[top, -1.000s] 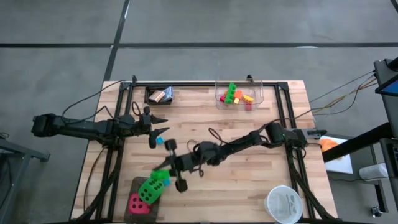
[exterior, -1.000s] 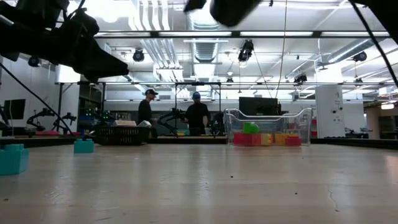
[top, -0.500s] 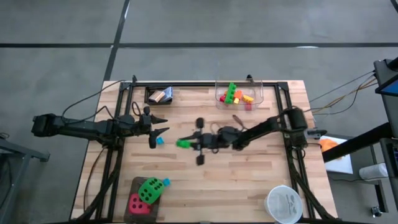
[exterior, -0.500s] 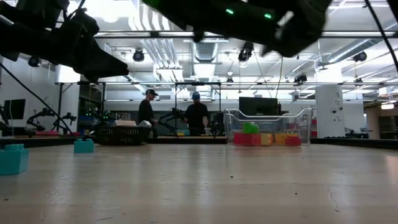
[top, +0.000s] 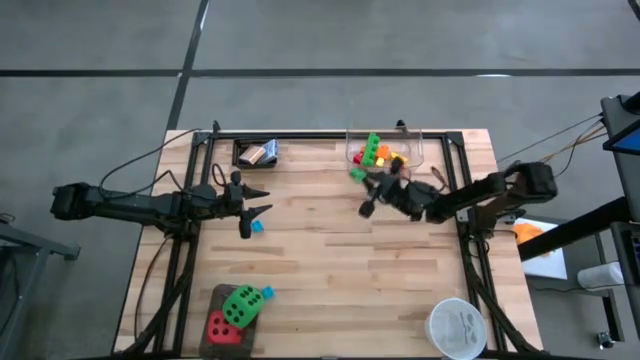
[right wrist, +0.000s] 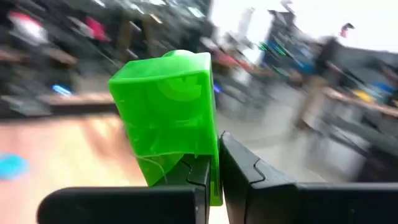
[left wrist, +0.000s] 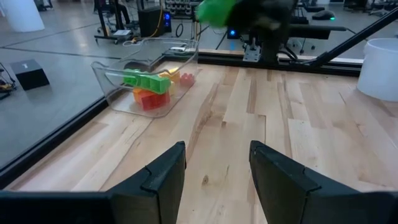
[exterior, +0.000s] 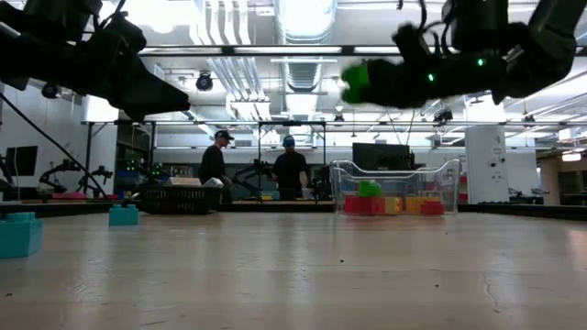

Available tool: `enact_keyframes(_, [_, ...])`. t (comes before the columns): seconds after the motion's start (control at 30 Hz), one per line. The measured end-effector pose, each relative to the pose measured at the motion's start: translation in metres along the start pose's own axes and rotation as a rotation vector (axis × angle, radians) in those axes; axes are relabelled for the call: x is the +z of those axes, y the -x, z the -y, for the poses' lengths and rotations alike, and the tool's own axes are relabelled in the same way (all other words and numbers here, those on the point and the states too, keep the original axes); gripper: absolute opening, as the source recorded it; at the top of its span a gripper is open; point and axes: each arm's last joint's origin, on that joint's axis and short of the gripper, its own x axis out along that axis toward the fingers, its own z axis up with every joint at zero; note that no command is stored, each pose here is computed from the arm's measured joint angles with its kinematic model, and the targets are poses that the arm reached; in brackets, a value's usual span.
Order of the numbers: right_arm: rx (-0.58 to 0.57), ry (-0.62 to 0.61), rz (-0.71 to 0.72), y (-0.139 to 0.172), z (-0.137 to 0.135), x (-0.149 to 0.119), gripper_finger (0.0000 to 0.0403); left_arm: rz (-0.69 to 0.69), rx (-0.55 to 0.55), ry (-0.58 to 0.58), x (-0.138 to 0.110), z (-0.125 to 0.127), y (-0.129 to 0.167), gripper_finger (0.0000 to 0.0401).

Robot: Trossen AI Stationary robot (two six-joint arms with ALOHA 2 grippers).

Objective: Pick & Place Toys
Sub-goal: Put the green game piece into the transparent bin

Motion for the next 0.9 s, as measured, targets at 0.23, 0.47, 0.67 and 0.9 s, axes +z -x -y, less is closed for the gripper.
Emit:
enact_keyframes(0.23, [-0.284,-0.011,-0.227,0.000,0.052,-0.025,0.0018,0.002,0.000,0.000,0.000,0.000,0.000,0.0177])
enact_keyframes(0.47, [-0.470,0.001,-0.383,-0.008,0.084,-0.039,0.0018,0.003,0.000,0.001,0.000,0.000,0.000,0.0177])
enact_keyframes(0.67, [-0.502,-0.009,-0.423,-0.011,0.090,-0.046,0.0018,0.004,0.000,0.001,0.000,0.000,0.000,0.0177])
enact_keyframes(0.9, [-0.499,-0.006,-0.425,-0.011,0.090,-0.047,0.0018,0.004,0.000,0.001,0.000,0.000,0.000,0.0177])
